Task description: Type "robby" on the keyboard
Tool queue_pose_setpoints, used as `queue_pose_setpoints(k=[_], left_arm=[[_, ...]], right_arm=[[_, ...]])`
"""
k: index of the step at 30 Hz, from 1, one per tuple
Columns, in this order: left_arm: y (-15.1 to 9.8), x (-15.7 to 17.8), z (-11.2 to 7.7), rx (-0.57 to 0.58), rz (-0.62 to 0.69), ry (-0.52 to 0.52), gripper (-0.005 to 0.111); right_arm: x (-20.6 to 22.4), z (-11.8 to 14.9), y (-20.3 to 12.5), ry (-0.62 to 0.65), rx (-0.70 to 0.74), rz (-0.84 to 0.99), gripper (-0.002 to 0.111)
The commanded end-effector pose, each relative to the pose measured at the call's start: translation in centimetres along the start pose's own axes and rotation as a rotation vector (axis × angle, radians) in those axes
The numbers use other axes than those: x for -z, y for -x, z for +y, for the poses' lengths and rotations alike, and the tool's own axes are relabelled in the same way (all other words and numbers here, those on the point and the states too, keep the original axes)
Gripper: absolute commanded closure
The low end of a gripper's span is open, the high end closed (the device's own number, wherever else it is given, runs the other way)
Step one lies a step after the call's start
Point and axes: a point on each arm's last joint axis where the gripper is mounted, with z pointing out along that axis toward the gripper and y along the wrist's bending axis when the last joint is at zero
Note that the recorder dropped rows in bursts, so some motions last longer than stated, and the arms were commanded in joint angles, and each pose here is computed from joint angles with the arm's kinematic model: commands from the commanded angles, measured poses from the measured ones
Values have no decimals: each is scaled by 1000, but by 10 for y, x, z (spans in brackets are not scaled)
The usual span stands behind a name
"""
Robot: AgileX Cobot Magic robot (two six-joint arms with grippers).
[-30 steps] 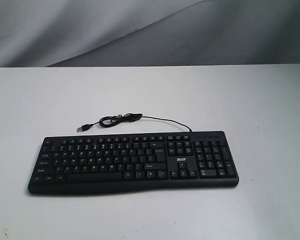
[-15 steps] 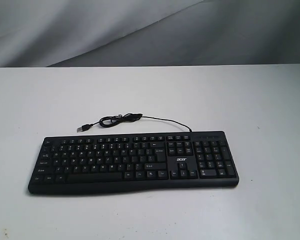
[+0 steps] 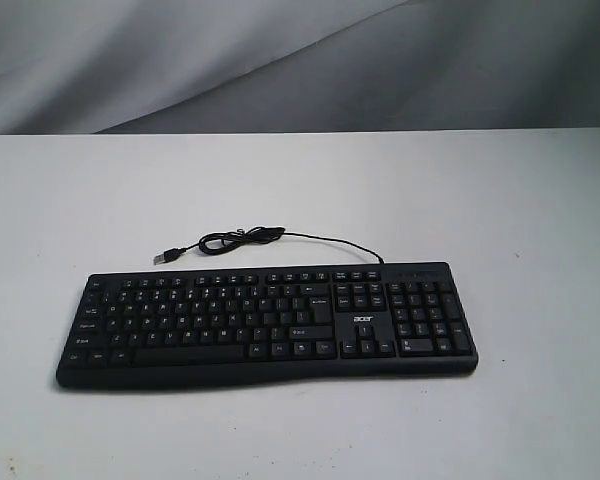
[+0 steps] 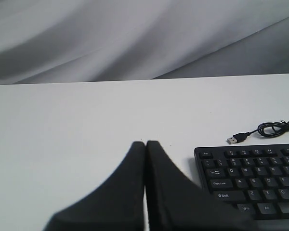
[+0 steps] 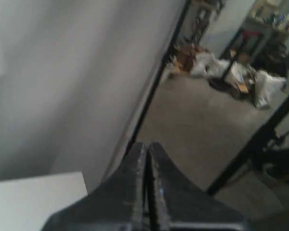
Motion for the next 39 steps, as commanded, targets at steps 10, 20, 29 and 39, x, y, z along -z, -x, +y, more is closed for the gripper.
queue_pose_setpoints(k=[10, 20, 29, 39], left_arm=[[-1, 0, 0, 12, -3, -1, 106], [-1, 0, 0, 12, -3, -1, 106], [-1, 0, 0, 12, -3, -1, 106], [-1, 0, 0, 12, -3, -1, 106]], right_arm=[[-144, 177, -93, 1016, 382, 416, 108], [-132, 317, -136, 1410, 534, 295, 108], [0, 446, -108, 1506, 844, -74, 108], [59, 521, -185, 1712, 958, 22, 108]])
